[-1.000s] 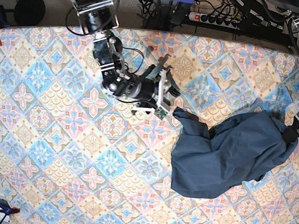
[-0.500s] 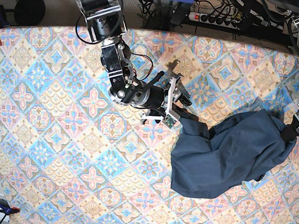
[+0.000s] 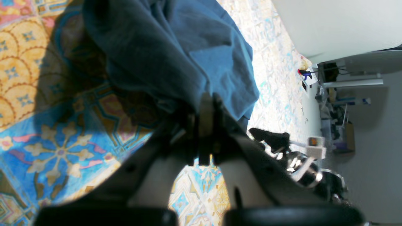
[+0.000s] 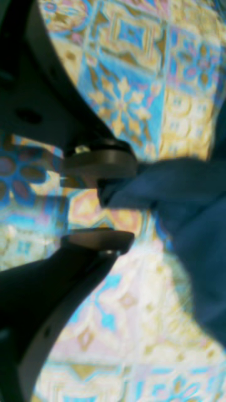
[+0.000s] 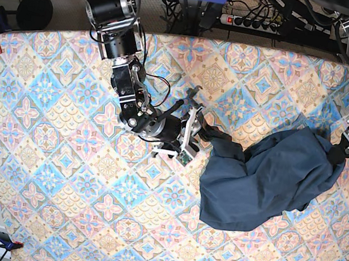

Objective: Layout the t-shirt on the table in an organized manner, then fold the t-shirt properly
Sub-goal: 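Reach the right gripper to the shirt's other end and grasp it, then pull the shirt apart with both grippers, stretching it lengthwise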

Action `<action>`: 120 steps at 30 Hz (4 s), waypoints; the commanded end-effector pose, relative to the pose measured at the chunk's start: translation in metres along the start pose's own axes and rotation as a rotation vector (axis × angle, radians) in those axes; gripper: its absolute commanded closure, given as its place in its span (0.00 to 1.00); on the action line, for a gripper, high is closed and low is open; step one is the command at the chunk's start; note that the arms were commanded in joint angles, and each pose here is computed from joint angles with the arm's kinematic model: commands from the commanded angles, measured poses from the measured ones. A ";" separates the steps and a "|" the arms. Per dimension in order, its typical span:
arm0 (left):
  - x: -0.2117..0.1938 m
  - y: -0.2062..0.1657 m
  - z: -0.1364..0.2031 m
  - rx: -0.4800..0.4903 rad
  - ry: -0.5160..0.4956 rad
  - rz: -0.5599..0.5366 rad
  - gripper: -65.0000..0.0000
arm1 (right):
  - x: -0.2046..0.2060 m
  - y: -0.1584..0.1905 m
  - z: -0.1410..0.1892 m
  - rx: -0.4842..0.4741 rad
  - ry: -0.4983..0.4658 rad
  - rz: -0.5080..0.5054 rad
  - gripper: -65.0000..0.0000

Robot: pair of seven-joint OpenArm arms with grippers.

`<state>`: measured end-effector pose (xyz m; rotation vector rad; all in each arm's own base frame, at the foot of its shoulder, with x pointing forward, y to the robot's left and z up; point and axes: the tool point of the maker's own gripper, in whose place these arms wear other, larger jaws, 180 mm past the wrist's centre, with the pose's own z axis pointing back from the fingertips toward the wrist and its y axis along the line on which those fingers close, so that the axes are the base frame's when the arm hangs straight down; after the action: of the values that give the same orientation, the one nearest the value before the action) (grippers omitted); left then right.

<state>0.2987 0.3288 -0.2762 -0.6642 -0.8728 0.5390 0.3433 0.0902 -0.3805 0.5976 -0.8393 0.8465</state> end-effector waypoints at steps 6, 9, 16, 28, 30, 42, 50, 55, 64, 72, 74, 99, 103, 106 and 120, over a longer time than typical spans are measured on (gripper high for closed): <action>0.017 -0.012 0.005 -0.025 -0.036 -0.039 1.00 | 0.050 0.030 -0.016 0.071 -0.122 0.004 0.59; 0.017 -0.012 0.005 -0.026 -0.037 -0.039 1.00 | 0.037 0.032 -0.023 0.085 -0.108 -0.031 0.59; 0.017 -0.012 0.005 -0.028 -0.037 -0.039 1.00 | 0.028 0.034 -0.029 0.096 -0.120 -0.070 0.59; 0.017 -0.012 0.005 -0.027 -0.037 -0.037 1.00 | 0.065 0.025 -0.005 0.048 -0.218 0.015 0.59; 0.017 -0.012 0.005 -0.029 -0.036 -0.038 1.00 | 0.058 0.025 -0.008 0.053 -0.200 0.001 0.59; 0.017 -0.012 0.005 -0.028 -0.035 -0.037 1.00 | 0.033 0.026 -0.019 0.071 -0.144 -0.050 0.59; 0.017 -0.012 0.005 -0.028 -0.035 -0.037 1.00 | 0.037 0.010 -0.012 0.032 -0.186 -0.082 0.59; 0.017 -0.012 0.005 -0.028 -0.035 -0.037 1.00 | 0.032 0.001 -0.007 0.013 -0.183 -0.089 0.59; 0.014 -0.013 0.003 -0.037 -0.036 -0.028 1.00 | 0.010 0.007 -0.019 0.038 -0.128 -0.132 0.59; 0.012 -0.013 0.002 -0.038 -0.035 -0.023 1.00 | 0.013 0.006 -0.021 0.041 -0.164 -0.147 0.63; 0.012 -0.013 0.002 -0.038 -0.035 -0.023 1.00 | 0.023 0.000 -0.020 0.035 -0.178 -0.129 0.73; 0.039 -0.026 0.005 -0.049 -0.078 -0.075 1.00 | 0.064 -0.152 0.207 -0.444 -0.489 -0.092 0.99; 0.038 -0.027 0.005 -0.052 -0.077 -0.074 1.00 | 0.053 -0.164 0.240 -0.495 -0.528 -0.130 0.99; 0.037 -0.026 0.005 -0.051 -0.074 -0.074 1.00 | 0.060 -0.171 0.264 -0.523 -0.577 -0.126 0.99; -0.003 0.028 0.014 0.147 0.030 -0.081 1.00 | 0.064 -0.172 0.279 -0.539 -0.574 -0.104 0.99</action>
<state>0.2783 0.3414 -0.3029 -0.5319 -0.7858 0.5314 0.3963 -0.1776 -0.2240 0.3991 -1.3997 0.3182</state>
